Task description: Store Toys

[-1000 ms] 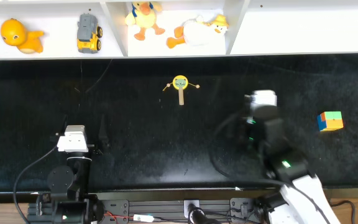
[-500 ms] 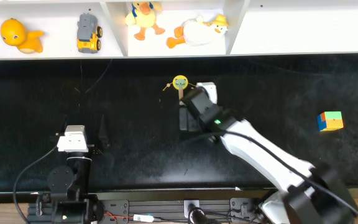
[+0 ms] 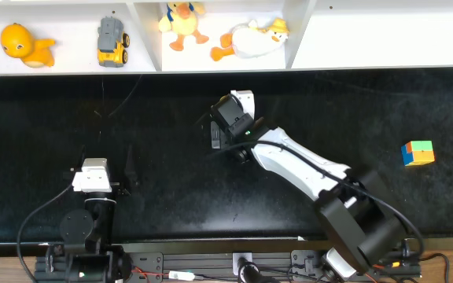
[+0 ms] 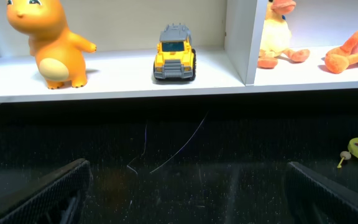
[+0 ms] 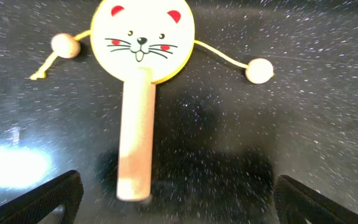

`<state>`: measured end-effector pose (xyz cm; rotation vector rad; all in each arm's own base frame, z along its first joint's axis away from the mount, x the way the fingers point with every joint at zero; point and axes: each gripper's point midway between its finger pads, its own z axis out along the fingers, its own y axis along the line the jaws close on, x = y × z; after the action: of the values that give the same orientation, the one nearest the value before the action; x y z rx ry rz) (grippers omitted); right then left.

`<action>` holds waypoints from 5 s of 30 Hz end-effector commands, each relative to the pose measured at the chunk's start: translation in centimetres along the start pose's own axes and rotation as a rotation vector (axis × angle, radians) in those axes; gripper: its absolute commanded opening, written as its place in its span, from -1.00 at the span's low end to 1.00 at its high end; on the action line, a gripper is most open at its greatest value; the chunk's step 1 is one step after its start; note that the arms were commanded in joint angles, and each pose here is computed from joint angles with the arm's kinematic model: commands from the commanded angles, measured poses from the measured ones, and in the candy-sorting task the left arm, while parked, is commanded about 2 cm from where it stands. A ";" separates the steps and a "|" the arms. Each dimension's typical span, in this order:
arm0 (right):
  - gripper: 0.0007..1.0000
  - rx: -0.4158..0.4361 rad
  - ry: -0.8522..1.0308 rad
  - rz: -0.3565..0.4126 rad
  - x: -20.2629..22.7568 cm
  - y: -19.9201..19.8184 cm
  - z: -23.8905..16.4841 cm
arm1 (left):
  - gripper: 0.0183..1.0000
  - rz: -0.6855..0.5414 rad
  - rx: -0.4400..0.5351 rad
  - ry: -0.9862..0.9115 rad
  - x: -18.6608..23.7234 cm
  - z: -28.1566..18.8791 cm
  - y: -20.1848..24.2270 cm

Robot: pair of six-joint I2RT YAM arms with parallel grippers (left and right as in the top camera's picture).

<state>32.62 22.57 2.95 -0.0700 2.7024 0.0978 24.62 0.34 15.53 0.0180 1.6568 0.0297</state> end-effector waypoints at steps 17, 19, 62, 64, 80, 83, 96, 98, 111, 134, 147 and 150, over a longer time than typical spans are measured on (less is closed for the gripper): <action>-0.47 -0.043 -0.007 0.030 -0.7 1.7 1.1 | 1.00 -0.006 -0.008 -0.007 -0.1 -0.1 0.1; -0.67 -0.043 -0.007 0.031 -0.7 1.7 1.1 | 1.00 -0.006 -0.008 -0.007 -0.1 -0.1 0.1; -0.91 0.113 -0.334 -0.020 -18.1 -20.8 -5.8 | 1.00 -0.006 -0.008 -0.007 -0.1 -0.1 0.1; -0.86 0.086 -0.356 -0.024 -19.2 -20.4 -4.9 | 1.00 -0.006 -0.008 -0.007 -0.1 -0.1 0.1; 0.83 0.079 -0.285 -0.056 -16.0 -18.6 -7.1 | 1.00 -0.006 -0.008 -0.007 -0.1 -0.1 0.1; 0.95 0.111 -0.302 -0.053 -13.0 -19.2 -9.7 | 1.00 -0.006 -0.008 -0.007 -0.1 -0.1 0.1; 0.99 0.129 -0.061 0.054 5.5 -20.7 -17.2 | 1.00 -0.006 -0.008 -0.007 -0.1 -0.1 0.1; 0.99 0.129 -0.071 0.054 6.5 -20.7 -18.2 | 1.00 -0.006 -0.008 -0.007 -0.1 -0.1 0.1; 1.00 0.044 -0.309 0.045 3.0 -19.3 -20.6 | 1.00 -0.006 -0.008 -0.007 -0.1 -0.1 0.1; 0.99 0.317 -0.132 -0.065 5.3 -40.1 -16.1 | 1.00 -0.006 -0.008 -0.007 -0.1 -0.1 0.1; 1.00 0.302 -0.091 0.031 8.2 -43.5 -12.0 | 1.00 -0.006 -0.008 -0.007 -0.1 -0.1 0.1; 1.00 0.321 -0.087 0.031 9.2 -43.5 -10.9 | 1.00 -0.006 -0.008 -0.007 -0.1 -0.1 0.1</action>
<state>23.09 -22.56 7.65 0.0739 2.5905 -0.3347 24.62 0.34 15.53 0.0180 1.6568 0.0297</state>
